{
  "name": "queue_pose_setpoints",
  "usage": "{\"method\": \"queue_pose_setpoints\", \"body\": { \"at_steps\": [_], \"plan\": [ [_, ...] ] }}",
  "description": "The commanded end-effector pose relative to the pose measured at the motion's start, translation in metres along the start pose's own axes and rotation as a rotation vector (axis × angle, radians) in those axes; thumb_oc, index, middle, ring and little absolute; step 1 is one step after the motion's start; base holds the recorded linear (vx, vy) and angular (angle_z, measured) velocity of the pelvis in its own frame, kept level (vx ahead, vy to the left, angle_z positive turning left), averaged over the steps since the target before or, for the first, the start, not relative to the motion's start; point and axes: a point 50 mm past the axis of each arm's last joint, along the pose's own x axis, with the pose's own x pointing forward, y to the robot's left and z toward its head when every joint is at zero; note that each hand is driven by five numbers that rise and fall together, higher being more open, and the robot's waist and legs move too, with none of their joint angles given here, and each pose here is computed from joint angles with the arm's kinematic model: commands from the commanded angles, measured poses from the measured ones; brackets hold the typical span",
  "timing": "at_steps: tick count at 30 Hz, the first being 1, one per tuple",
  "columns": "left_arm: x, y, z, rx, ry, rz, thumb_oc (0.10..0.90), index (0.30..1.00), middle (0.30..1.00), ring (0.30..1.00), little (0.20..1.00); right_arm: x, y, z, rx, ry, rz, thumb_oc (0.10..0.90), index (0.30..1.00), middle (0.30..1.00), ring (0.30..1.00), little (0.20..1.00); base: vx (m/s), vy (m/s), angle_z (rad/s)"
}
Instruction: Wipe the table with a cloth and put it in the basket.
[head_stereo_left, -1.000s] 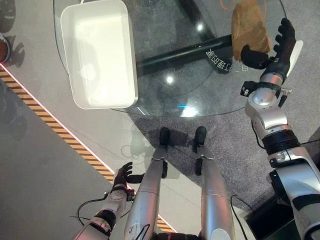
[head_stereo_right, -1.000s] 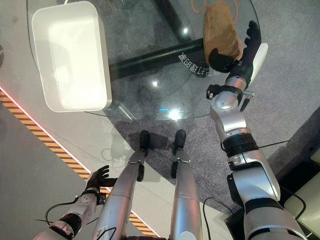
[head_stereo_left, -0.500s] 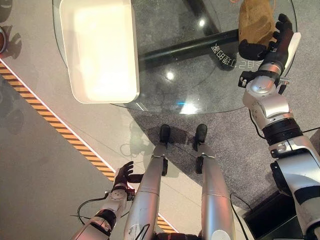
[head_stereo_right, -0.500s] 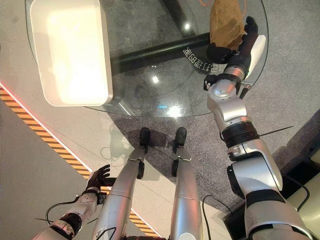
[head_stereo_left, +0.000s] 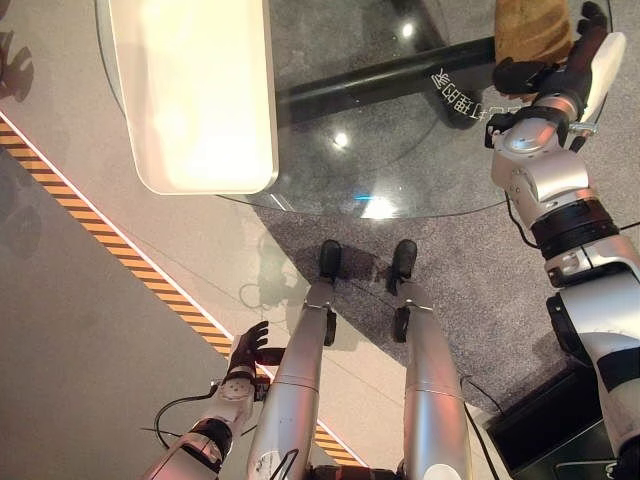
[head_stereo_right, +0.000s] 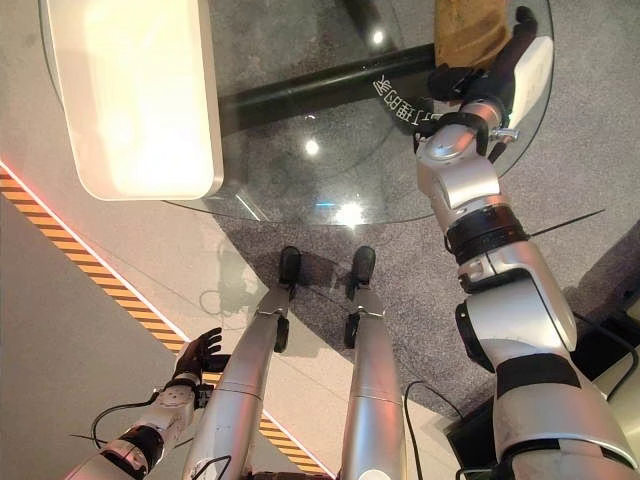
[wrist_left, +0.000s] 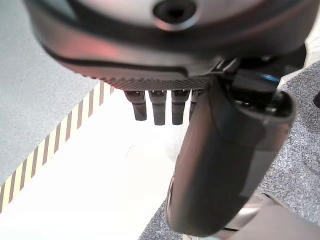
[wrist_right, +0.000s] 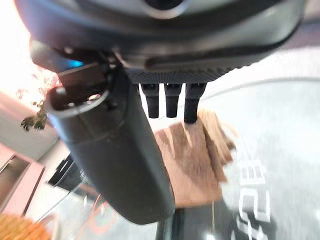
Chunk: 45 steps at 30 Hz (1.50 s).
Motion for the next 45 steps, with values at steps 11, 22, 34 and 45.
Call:
{"method": "queue_pose_setpoints", "body": {
  "at_steps": [11, 22, 34, 45],
  "plan": [
    [-0.012, 0.007, -0.039, -0.045, 0.119, -0.001, 0.800, 0.900, 0.900, 0.900, 0.900, 0.031, -0.048, 0.013, -0.256, -0.040, -0.260, 0.800, 0.900, 0.900, 0.900, 0.900, 0.00, 0.000, 0.00],
    [-0.016, 0.017, -0.046, -0.078, 0.114, -0.013, 0.800, 0.900, 0.900, 0.900, 0.900, 0.014, -0.003, -0.001, -0.069, 0.073, 0.354, 0.800, 0.900, 0.900, 0.900, 0.900, 0.00, 0.003, 0.00],
    [-0.020, 0.014, -0.053, -0.101, 0.126, -0.012, 0.800, 0.900, 0.900, 0.900, 0.900, 0.021, -0.013, 0.023, 0.100, -0.042, 0.234, 0.800, 0.900, 0.900, 0.900, 0.900, 0.00, 0.000, 0.00],
    [-0.017, 0.017, -0.048, -0.086, 0.119, 0.012, 0.800, 0.900, 0.900, 0.900, 0.900, 0.027, -0.027, 0.024, 0.103, 0.002, 0.041, 0.800, 0.900, 0.900, 0.900, 0.900, 0.00, -0.034, 0.02]
  ]
}}
